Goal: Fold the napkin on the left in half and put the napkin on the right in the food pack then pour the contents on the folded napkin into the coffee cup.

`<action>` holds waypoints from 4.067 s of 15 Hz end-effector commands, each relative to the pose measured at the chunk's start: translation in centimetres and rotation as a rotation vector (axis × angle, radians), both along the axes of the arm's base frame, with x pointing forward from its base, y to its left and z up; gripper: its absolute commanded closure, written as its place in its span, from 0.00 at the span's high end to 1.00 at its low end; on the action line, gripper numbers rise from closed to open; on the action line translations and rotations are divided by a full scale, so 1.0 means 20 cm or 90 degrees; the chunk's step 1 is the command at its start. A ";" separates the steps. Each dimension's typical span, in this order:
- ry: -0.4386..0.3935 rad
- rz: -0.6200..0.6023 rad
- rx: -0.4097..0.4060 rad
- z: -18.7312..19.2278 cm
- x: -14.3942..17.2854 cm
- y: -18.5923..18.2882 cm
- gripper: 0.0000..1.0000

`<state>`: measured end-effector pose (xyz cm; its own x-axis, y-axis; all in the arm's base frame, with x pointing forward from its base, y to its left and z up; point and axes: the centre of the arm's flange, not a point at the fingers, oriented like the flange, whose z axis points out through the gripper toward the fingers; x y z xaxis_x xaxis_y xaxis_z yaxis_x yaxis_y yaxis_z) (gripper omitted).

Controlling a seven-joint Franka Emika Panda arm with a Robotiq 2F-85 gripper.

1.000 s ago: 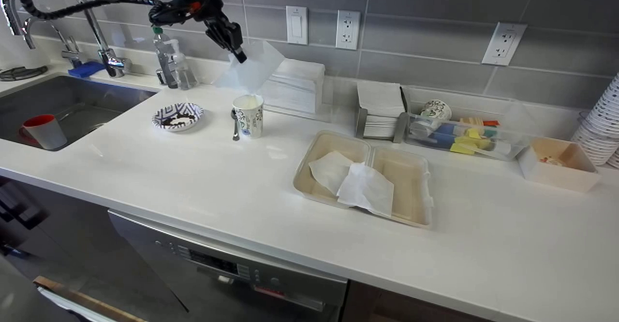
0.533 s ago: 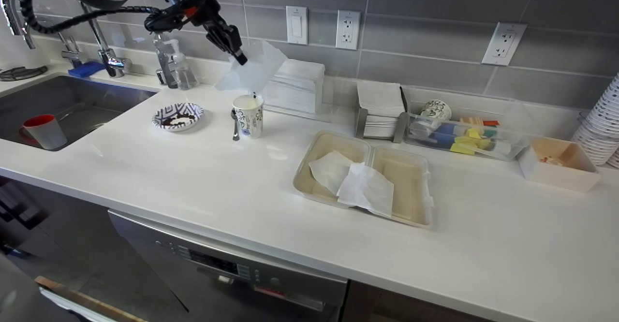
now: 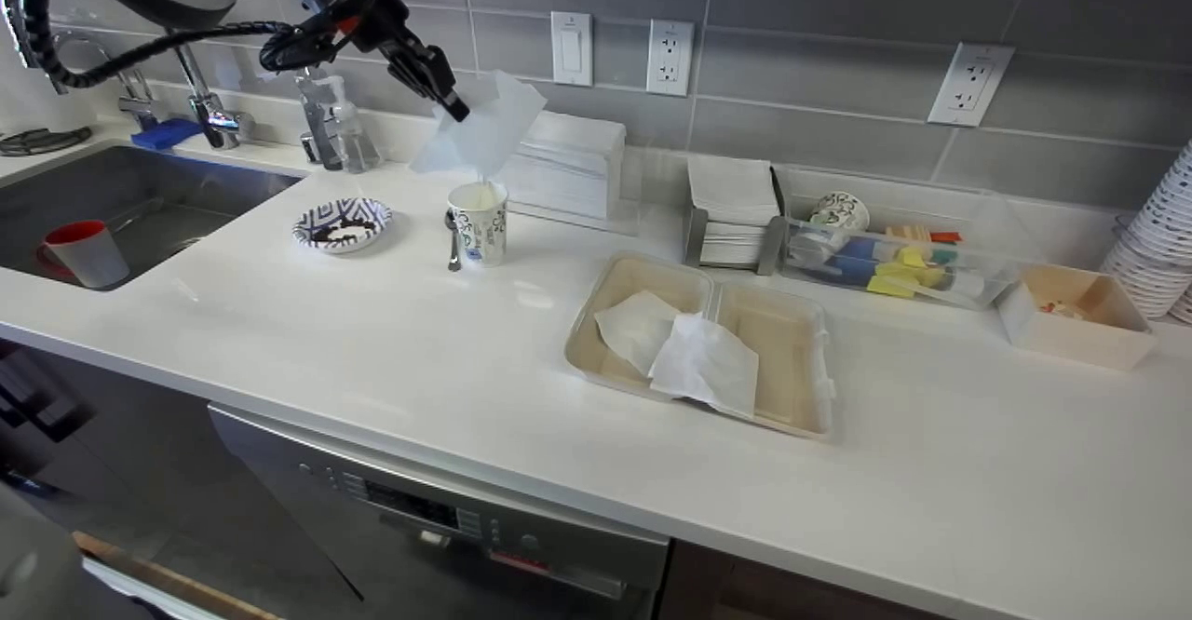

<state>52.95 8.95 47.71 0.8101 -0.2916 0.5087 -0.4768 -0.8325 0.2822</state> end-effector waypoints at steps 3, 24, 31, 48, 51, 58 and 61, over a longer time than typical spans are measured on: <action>-0.045 -0.012 -0.027 -0.03 -0.10 0.03 0.00; -0.180 -0.004 -0.122 -0.11 -0.26 0.16 0.00; -0.179 0.014 -0.133 -0.14 -0.29 0.18 0.00; -0.022 0.070 -0.058 0.15 -0.46 0.21 0.00; 0.085 0.095 -0.027 0.21 -0.54 0.22 0.00; 0.328 0.130 -0.001 0.05 -0.61 0.19 0.00; 0.399 0.185 0.028 -0.12 -0.58 0.19 0.00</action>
<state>40.51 12.86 48.17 0.9956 -0.0843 0.0416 -0.0940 -0.8979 0.4301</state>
